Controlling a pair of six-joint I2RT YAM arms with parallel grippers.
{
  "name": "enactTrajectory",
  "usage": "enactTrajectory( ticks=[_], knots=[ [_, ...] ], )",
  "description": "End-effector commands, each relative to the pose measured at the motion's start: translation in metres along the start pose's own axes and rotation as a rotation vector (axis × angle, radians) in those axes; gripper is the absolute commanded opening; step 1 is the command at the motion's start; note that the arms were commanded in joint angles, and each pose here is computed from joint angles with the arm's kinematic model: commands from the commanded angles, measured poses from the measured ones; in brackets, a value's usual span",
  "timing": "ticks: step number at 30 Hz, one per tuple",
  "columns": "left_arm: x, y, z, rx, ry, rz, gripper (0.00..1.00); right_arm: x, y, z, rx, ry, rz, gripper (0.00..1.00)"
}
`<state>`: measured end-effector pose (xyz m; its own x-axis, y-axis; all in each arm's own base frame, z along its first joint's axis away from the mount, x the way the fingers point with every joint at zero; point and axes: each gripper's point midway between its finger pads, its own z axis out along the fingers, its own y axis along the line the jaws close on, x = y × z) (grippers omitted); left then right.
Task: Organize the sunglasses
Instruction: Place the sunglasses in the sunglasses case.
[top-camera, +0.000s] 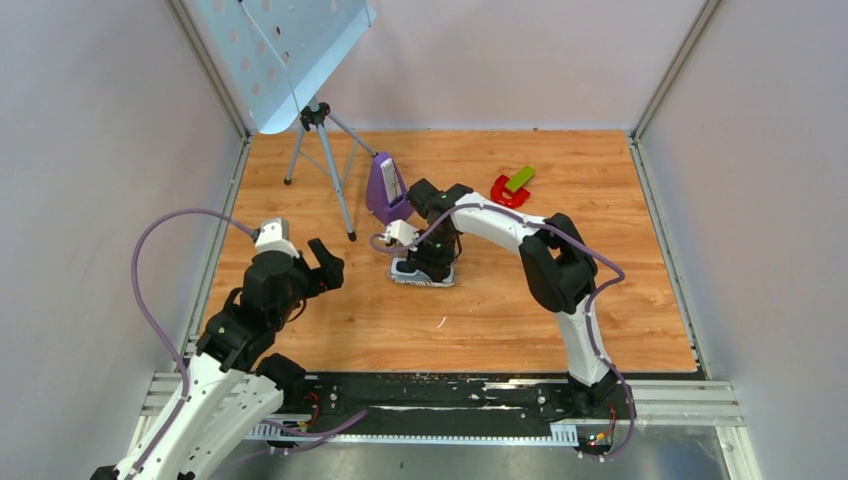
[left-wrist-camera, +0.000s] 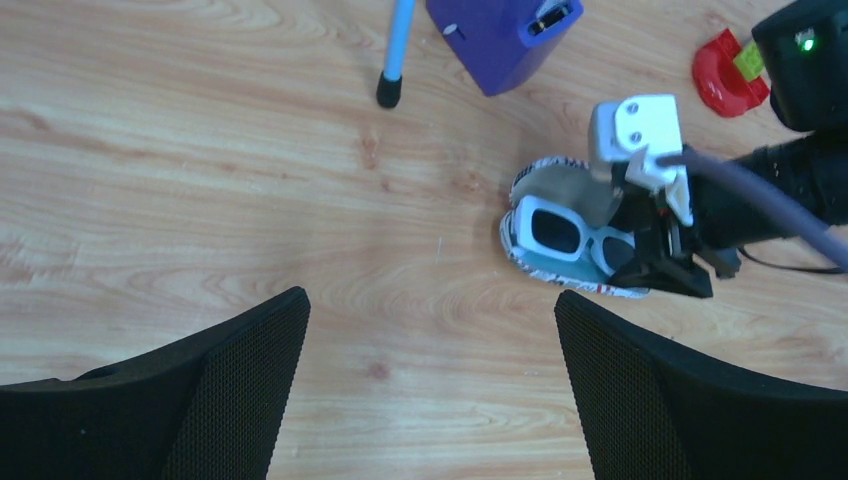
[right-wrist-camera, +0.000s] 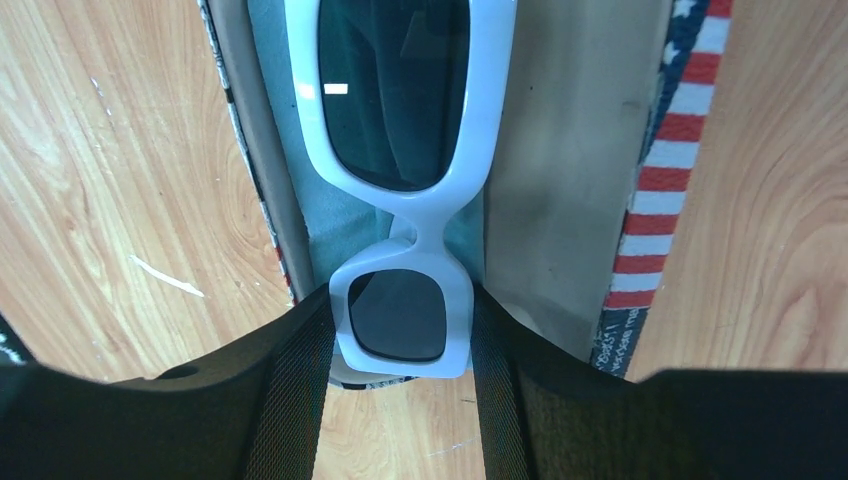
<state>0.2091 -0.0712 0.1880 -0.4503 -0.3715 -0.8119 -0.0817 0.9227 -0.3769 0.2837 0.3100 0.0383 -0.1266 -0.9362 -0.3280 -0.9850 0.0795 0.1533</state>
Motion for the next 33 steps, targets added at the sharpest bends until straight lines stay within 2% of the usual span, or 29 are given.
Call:
enactTrajectory(
  ticks=[1,7,11,14,20,24,29,33],
  knots=[
    [-0.030,-0.026,0.012,0.056,-0.056,0.064,0.95,0.020,0.018,0.020,0.016,0.074,-0.068,0.20],
    [-0.040,-0.052,0.047,0.087,0.051,0.200,0.90,0.037,0.034,0.022,0.061,0.108,-0.194,0.20],
    [-0.042,-0.056,0.067,0.136,0.095,0.224,0.87,0.047,0.046,0.028,0.090,0.119,-0.308,0.20],
    [-0.029,-0.059,0.083,0.179,0.184,0.270,0.81,0.052,0.045,0.032,0.132,0.125,-0.367,0.19],
    [0.009,-0.069,0.108,0.268,0.327,0.273,0.76,0.052,0.040,0.029,0.198,0.105,-0.446,0.19],
    [0.032,-0.082,0.114,0.347,0.427,0.287,0.75,0.051,0.041,0.028,0.220,0.094,-0.492,0.19],
    [0.055,-0.101,0.116,0.407,0.521,0.348,0.83,0.049,0.041,0.030,0.251,0.101,-0.552,0.19],
    [0.079,-0.116,0.114,0.463,0.591,0.390,0.83,0.049,0.042,0.031,0.252,0.111,-0.573,0.19]
  ],
)
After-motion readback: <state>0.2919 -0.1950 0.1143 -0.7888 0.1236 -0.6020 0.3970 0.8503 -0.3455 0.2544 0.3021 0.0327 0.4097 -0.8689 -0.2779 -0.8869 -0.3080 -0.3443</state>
